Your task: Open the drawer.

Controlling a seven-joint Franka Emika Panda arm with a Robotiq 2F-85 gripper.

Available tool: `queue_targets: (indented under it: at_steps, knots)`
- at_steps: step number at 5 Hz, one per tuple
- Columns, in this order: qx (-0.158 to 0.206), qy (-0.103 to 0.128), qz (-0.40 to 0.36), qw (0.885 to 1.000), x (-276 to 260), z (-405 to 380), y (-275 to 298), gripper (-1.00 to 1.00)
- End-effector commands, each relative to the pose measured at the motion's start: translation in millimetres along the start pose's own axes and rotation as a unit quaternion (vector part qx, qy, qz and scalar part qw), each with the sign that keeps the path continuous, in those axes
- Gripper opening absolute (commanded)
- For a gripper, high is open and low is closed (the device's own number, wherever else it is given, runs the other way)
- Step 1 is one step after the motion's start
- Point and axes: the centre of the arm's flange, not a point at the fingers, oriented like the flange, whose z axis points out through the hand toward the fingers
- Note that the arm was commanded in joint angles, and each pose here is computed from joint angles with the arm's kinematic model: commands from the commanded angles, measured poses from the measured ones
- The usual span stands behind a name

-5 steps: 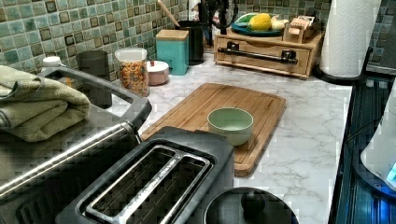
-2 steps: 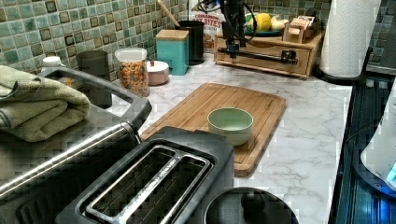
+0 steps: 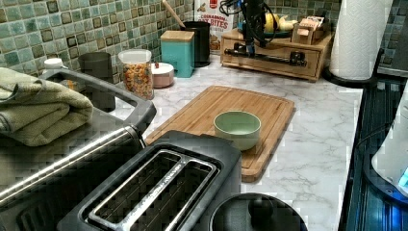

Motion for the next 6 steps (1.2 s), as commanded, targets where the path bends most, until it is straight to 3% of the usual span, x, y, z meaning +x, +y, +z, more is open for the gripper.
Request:
queue_targets:
  at_steps: [1,2,5,6]
  knots:
    - [0.006,0.039,0.047,0.998,-10.9,-34.8,45.4,1.0]
    - [0.01,0.037,0.056,0.998,-15.3,-33.7,30.8,1.0]
    - [0.033,0.07,0.048,0.996,-12.8,-1.2,7.5,1.0]
    - [0.019,0.068,0.05,0.996,-12.7,12.4,-0.8,1.0]
